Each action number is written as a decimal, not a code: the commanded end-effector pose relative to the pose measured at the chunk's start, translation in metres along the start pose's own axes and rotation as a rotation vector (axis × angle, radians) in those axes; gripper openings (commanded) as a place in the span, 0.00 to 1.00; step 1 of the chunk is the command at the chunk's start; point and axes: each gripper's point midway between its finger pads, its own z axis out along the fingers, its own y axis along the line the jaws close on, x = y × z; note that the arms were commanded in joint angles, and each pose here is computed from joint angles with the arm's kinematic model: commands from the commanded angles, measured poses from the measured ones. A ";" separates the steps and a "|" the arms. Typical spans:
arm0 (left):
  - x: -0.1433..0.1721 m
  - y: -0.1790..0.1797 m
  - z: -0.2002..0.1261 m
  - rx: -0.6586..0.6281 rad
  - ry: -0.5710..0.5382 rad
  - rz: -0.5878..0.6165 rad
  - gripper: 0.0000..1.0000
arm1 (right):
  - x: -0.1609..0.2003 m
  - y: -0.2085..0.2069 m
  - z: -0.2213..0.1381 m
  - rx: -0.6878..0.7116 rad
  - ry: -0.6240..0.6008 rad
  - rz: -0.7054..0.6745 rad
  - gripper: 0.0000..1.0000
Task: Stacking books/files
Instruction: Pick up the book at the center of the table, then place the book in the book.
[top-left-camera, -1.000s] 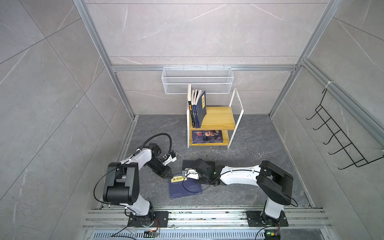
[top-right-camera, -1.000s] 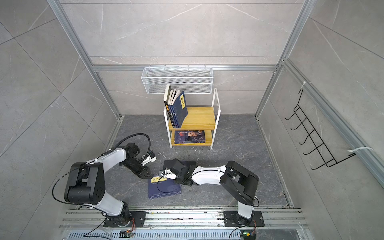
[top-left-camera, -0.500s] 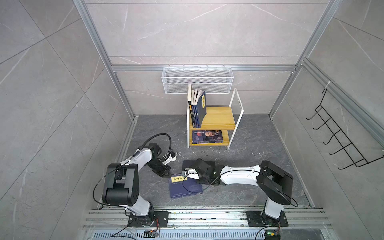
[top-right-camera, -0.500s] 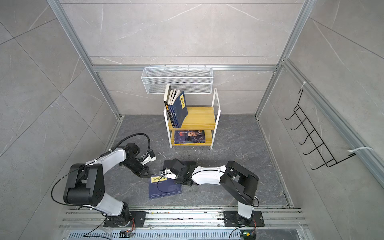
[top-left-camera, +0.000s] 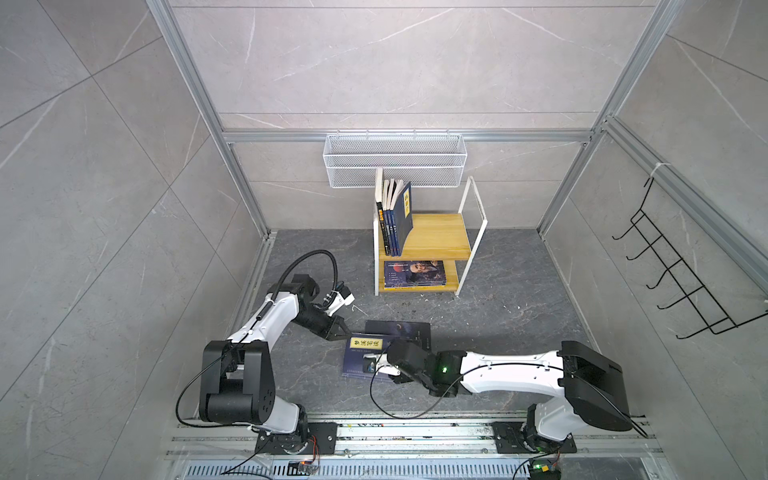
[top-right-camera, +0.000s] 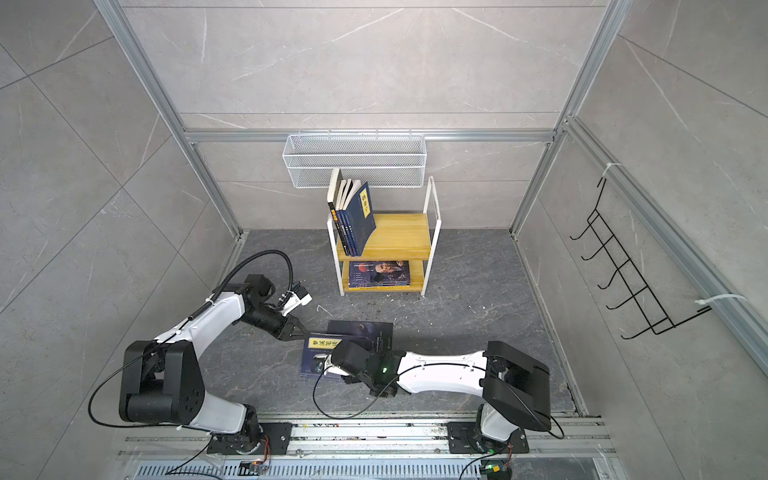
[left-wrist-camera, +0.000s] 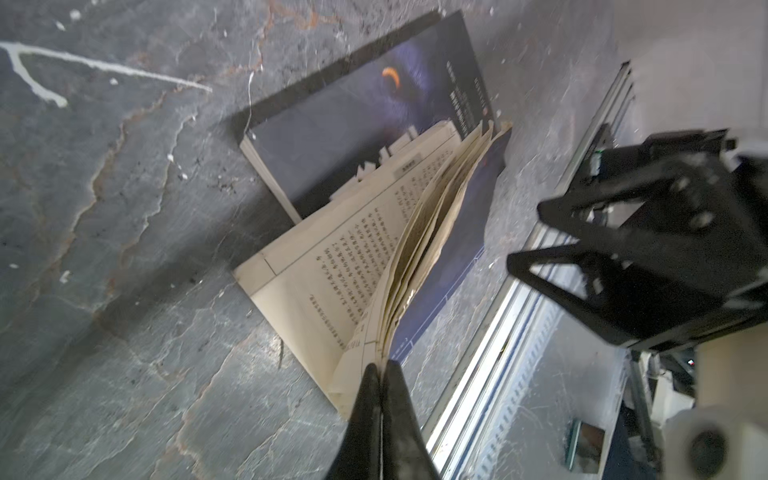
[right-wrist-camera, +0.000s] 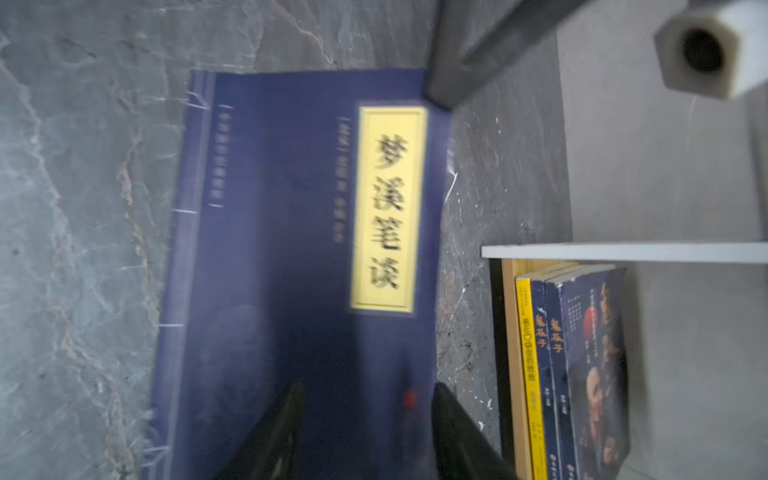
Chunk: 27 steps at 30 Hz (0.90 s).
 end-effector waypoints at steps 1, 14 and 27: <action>-0.034 -0.020 -0.020 0.074 -0.132 -0.040 0.00 | 0.008 0.008 0.004 0.070 0.056 -0.016 0.57; -0.040 -0.002 -0.011 0.054 -0.146 -0.148 0.00 | -0.002 0.032 0.039 0.172 0.061 -0.093 0.76; -0.028 0.058 -0.002 -0.190 -0.165 -0.223 1.00 | 0.003 -0.036 0.030 0.082 -0.008 0.255 0.54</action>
